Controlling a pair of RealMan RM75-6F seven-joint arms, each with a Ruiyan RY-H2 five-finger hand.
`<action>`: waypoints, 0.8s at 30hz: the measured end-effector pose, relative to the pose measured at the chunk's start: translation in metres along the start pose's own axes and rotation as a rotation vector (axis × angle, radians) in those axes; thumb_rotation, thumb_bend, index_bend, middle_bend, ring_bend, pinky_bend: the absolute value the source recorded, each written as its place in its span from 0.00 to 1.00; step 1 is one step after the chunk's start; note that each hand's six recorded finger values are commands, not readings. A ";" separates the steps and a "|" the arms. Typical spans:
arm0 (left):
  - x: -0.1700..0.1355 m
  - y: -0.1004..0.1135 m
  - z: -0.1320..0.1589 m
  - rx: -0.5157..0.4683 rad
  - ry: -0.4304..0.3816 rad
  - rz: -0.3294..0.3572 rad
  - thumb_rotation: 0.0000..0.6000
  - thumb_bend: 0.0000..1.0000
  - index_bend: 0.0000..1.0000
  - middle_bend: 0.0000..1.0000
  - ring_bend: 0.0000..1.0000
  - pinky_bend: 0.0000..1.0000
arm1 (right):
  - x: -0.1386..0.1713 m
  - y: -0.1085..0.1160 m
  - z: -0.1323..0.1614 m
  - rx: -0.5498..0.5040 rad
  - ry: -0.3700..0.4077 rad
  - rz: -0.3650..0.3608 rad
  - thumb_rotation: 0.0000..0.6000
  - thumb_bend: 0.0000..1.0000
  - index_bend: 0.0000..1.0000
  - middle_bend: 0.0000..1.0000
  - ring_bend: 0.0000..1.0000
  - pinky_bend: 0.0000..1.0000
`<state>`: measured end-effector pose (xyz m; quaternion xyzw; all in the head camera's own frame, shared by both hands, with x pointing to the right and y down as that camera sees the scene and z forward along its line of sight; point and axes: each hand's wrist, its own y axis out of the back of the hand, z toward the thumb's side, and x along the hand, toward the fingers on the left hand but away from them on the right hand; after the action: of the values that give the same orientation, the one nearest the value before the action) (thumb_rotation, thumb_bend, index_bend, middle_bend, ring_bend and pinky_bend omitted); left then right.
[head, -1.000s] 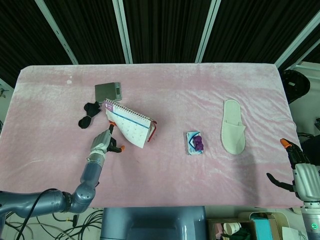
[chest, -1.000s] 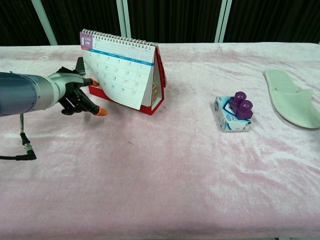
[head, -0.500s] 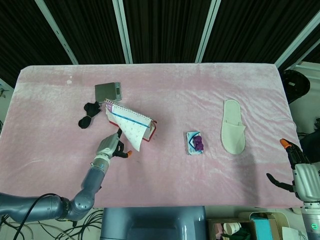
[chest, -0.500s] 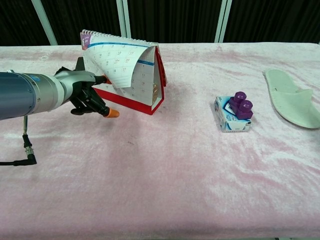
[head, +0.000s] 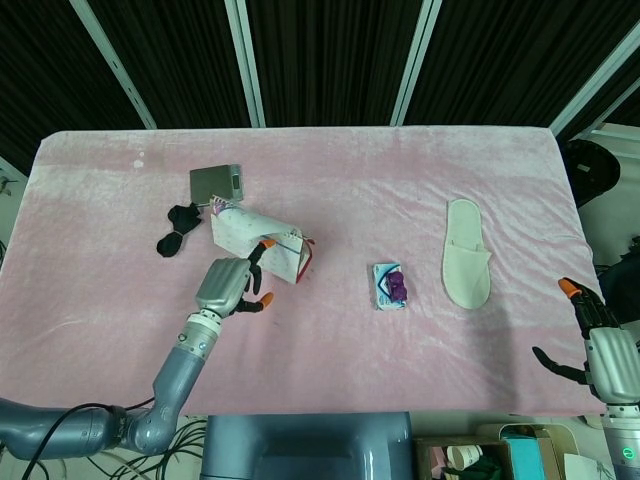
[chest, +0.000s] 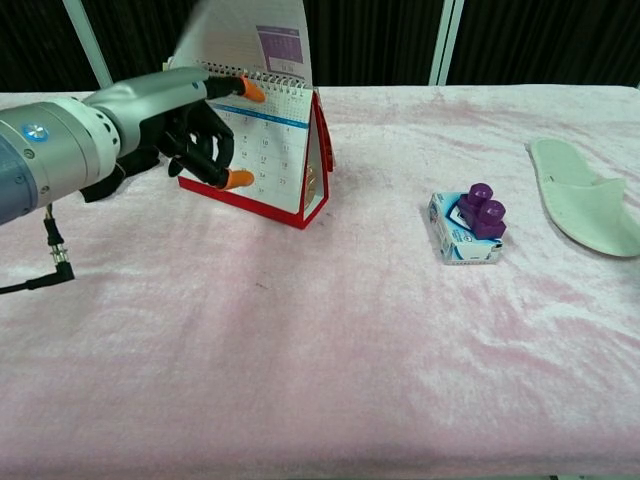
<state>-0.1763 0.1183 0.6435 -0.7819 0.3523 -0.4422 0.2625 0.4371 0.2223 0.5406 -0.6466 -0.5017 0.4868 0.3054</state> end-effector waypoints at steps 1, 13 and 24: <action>-0.002 0.004 0.004 0.024 -0.031 0.027 1.00 0.28 0.18 0.61 0.53 0.62 | 0.000 0.000 0.000 0.001 0.000 0.000 1.00 0.13 0.10 0.07 0.07 0.18; -0.010 0.037 0.027 0.292 -0.249 0.278 1.00 0.21 0.11 0.47 0.38 0.46 | -0.001 0.000 -0.001 -0.001 -0.006 -0.003 1.00 0.13 0.10 0.07 0.07 0.18; 0.025 0.037 0.027 0.525 -0.216 0.203 1.00 0.00 0.00 0.04 0.00 0.00 | -0.001 0.000 -0.002 -0.004 -0.011 -0.003 1.00 0.13 0.10 0.07 0.07 0.18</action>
<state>-0.1555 0.0789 0.6162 -0.6907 0.2724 -0.4041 0.5343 0.4386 0.2211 0.5414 -0.6437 -0.5054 0.4889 0.3022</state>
